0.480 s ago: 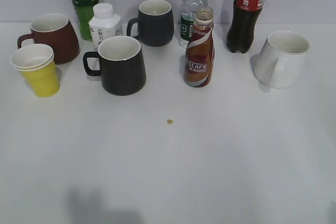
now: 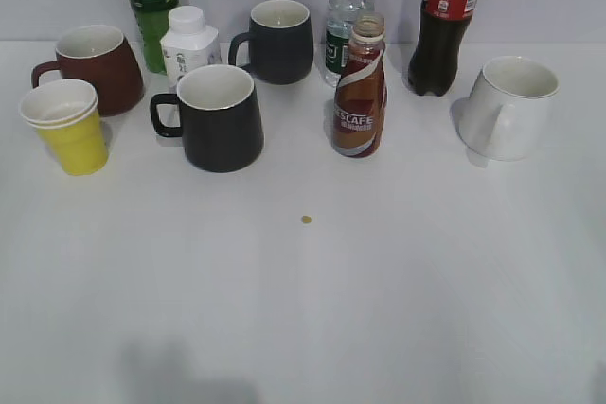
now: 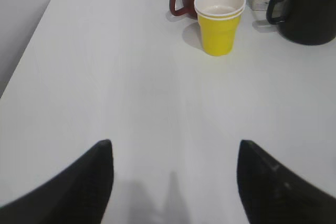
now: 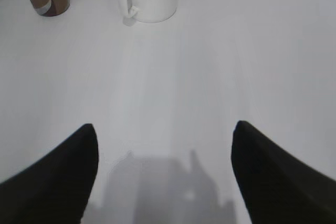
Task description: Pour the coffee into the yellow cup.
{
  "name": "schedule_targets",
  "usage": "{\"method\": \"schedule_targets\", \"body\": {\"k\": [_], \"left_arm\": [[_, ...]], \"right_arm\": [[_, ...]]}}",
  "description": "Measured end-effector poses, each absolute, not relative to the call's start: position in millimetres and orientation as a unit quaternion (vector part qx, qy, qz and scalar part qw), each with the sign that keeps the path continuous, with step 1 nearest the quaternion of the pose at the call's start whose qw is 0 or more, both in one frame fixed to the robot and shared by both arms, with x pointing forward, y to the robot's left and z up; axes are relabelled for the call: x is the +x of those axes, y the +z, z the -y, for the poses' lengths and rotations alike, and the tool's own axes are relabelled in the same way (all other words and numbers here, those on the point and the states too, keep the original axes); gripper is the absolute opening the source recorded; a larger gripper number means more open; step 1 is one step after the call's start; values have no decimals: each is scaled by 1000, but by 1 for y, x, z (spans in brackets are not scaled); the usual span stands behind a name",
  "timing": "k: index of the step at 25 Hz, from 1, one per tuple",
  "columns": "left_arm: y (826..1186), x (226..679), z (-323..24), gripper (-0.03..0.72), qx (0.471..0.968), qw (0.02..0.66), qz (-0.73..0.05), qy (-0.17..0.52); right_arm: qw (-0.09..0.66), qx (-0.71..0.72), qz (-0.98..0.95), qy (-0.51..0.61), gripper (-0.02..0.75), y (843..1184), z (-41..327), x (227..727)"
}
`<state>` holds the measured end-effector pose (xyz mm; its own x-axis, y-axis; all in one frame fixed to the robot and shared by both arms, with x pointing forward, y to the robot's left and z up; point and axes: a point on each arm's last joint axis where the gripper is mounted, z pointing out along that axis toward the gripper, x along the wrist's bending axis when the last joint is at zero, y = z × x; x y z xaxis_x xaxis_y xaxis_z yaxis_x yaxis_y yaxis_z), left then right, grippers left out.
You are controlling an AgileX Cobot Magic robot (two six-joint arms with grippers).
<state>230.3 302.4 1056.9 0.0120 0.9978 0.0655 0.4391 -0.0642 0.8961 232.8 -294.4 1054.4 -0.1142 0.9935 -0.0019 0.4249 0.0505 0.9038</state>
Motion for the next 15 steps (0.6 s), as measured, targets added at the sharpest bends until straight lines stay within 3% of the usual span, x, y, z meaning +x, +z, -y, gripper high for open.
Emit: {"method": "schedule_targets", "body": {"k": [15], "left_arm": [[1057, 230, -302, 559, 615, 357, -584, 392]], "right_arm": [[357, 562, -631, 399, 588, 1054, 294, 233]]}}
